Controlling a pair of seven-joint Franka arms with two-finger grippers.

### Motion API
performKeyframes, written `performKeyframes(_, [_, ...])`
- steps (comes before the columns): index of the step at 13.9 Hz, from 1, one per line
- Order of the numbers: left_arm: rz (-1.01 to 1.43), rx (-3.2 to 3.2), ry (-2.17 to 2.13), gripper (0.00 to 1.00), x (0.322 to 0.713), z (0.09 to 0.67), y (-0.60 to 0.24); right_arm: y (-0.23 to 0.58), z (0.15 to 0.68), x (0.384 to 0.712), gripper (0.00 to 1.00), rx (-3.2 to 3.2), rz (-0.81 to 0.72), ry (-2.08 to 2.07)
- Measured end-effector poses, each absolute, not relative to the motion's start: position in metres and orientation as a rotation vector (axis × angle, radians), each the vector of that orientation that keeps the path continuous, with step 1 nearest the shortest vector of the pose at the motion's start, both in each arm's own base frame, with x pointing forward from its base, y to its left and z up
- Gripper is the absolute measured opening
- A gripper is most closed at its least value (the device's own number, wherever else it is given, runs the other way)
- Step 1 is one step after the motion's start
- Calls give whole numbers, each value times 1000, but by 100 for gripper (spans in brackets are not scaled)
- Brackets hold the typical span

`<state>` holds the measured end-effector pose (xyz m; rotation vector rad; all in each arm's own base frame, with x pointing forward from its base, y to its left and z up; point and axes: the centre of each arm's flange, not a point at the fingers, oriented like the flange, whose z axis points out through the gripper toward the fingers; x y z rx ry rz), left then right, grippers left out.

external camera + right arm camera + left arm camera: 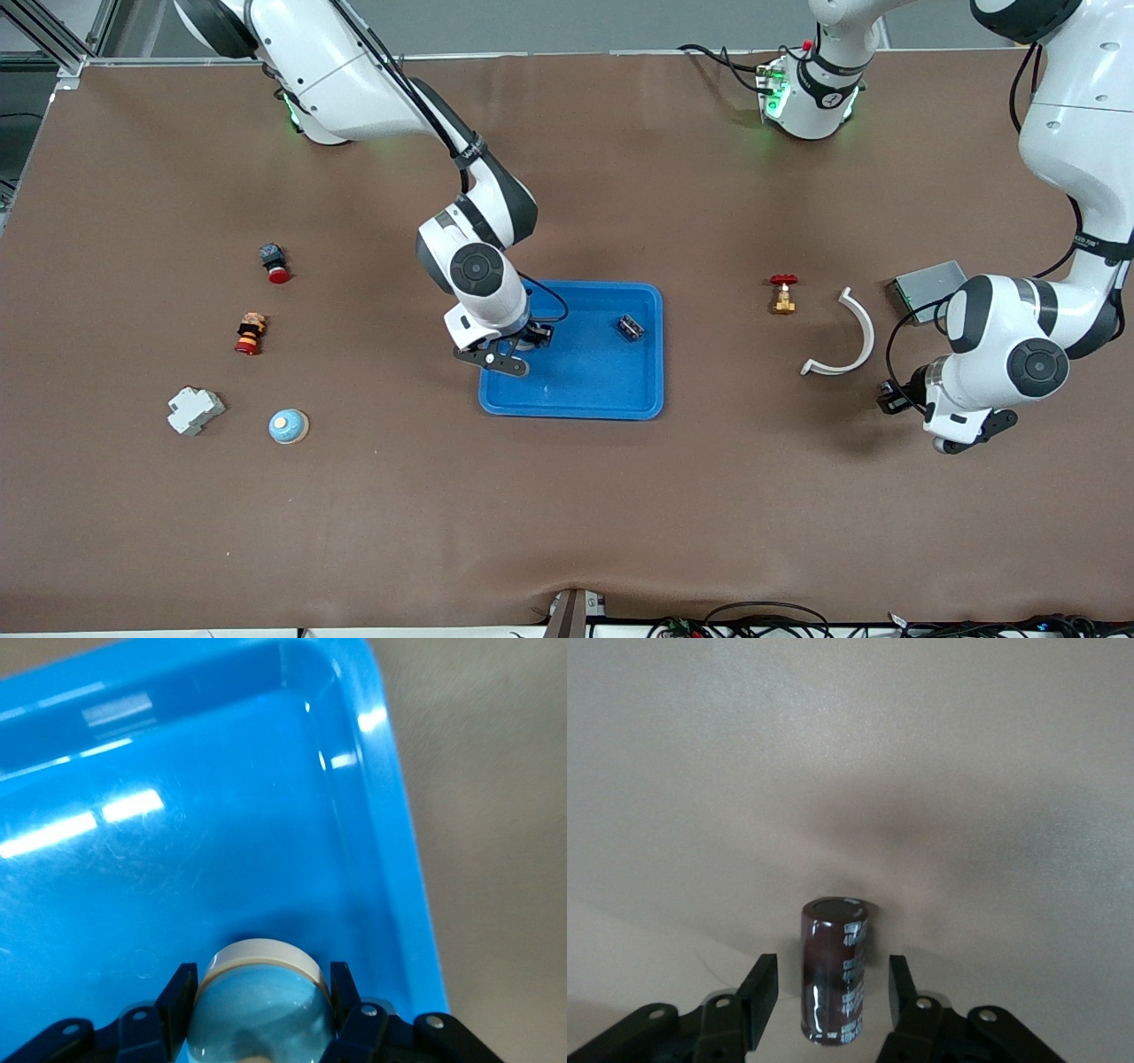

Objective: Place electrolytic capacitor and blue bell in tray
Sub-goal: 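Lower the bell into the tray while the left gripper grasps another capacitor, then place the second capacitor in the tray while the right gripper reaches a bell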

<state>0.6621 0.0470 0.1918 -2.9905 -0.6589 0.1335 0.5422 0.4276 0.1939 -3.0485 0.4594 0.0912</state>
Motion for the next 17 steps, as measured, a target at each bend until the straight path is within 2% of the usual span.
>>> performKeyframes(1, [135, -2992, -660, 56, 662, 189, 47, 430, 190, 540, 66, -3049, 94, 464])
performKeyframes(4, [135, -2994, -658, 29, 662, 188, 48, 434, 188, 537, 70, -3047, 93, 475])
performKeyframes(5, [127, -2996, -659, 30, 663, 190, 48, 434, 188, 538, 75, -3044, 92, 484])
performKeyframes(7, [100, -3008, -646, 30, 668, 201, 40, 437, 190, 537, 94, -3041, 88, 486])
performKeyframes(8, [84, -3023, -625, 30, 670, 210, 29, 438, 191, 537, 100, -3040, 86, 484])
performKeyframes(13, [27, -3084, -675, 30, 671, 271, -73, 440, 214, 552, 100, -3009, 27, 498])
performKeyframes(17, [28, -3114, -832, 30, 657, 306, -158, 419, 260, 576, 100, -2998, -28, 525])
